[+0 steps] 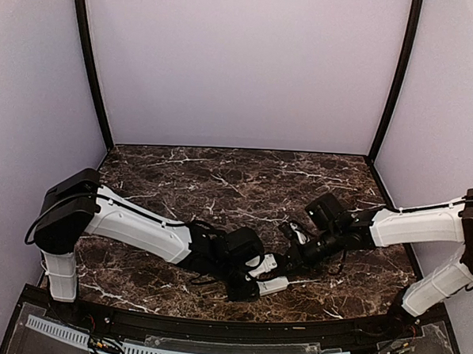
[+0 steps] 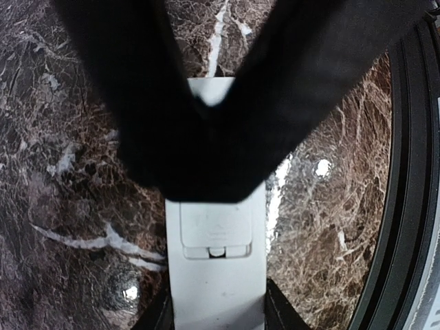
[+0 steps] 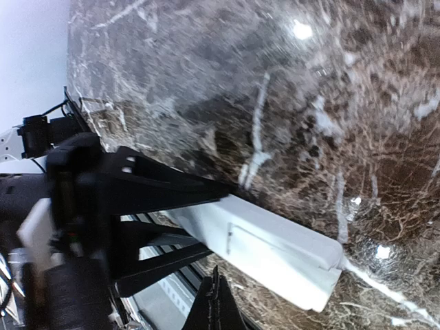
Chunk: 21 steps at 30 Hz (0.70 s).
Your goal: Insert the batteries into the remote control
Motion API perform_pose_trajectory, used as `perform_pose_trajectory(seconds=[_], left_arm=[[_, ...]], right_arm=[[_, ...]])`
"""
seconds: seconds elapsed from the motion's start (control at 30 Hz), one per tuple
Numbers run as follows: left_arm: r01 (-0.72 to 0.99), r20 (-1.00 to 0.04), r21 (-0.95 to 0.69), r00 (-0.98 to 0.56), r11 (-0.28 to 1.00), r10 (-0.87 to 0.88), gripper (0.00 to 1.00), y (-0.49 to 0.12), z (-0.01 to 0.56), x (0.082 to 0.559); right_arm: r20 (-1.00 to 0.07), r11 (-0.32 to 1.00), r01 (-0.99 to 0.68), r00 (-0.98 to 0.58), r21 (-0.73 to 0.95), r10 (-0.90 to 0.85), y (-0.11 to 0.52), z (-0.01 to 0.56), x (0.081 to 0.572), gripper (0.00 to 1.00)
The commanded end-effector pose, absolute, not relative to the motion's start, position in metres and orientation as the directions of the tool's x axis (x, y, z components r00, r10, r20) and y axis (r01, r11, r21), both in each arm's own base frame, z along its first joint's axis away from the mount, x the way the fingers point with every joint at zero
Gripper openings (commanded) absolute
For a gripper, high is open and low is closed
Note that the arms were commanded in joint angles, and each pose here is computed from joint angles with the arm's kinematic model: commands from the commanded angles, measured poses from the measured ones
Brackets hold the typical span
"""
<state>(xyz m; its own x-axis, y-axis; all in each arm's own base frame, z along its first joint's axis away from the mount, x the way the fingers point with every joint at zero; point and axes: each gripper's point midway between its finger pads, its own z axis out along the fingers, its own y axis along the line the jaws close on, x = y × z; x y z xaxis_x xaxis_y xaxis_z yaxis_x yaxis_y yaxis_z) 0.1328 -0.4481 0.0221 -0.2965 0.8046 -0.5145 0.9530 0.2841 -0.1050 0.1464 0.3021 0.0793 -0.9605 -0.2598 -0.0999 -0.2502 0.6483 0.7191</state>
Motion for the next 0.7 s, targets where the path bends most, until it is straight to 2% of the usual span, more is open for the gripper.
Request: perform_pose_trajectory(seconds=[0.0, 0.07, 0.27, 0.4, 0.53, 0.6, 0.67], left_arm=[[0.952, -0.432, -0.133, -0.307, 0.276, 0.848, 0.26, -0.432, -0.006, 0.121], [0.952, -0.433, -0.133, -0.307, 0.276, 0.848, 0.26, -0.432, -0.007, 0.121], [0.950, -0.427, -0.133, -0.312, 0.282, 0.849, 0.26, -0.431, -0.007, 0.121], [0.951, -0.429, -0.134, -0.309, 0.279, 0.849, 0.26, -0.431, -0.007, 0.121], [0.951, -0.428, -0.134, -0.308, 0.277, 0.850, 0.25, -0.431, -0.008, 0.121], [0.952, -0.429, -0.134, -0.306, 0.276, 0.850, 0.25, -0.431, -0.008, 0.121], [0.952, -0.428, -0.134, -0.305, 0.274, 0.851, 0.25, -0.431, -0.008, 0.121]], right_arm=[[-0.022, 0.614, -0.181, -0.966, 0.769, -0.257, 0.308, 0.044, 0.132, 0.00], [0.026, 0.655, -0.155, -0.966, 0.739, -0.257, 0.300, 0.022, 0.127, 0.00], [0.010, 0.681, -0.167, -0.968, 0.713, -0.249, 0.297, 0.017, 0.130, 0.00], [-0.021, 0.644, -0.197, -0.962, 0.740, -0.271, 0.304, 0.040, 0.133, 0.00], [-0.102, 0.558, -0.255, -0.951, 0.790, -0.291, 0.319, 0.087, 0.141, 0.00], [-0.126, 0.598, -0.264, -0.957, 0.757, -0.263, 0.310, 0.099, 0.151, 0.02], [-0.134, 0.702, -0.239, -0.970, 0.671, -0.202, 0.287, 0.096, 0.164, 0.06]])
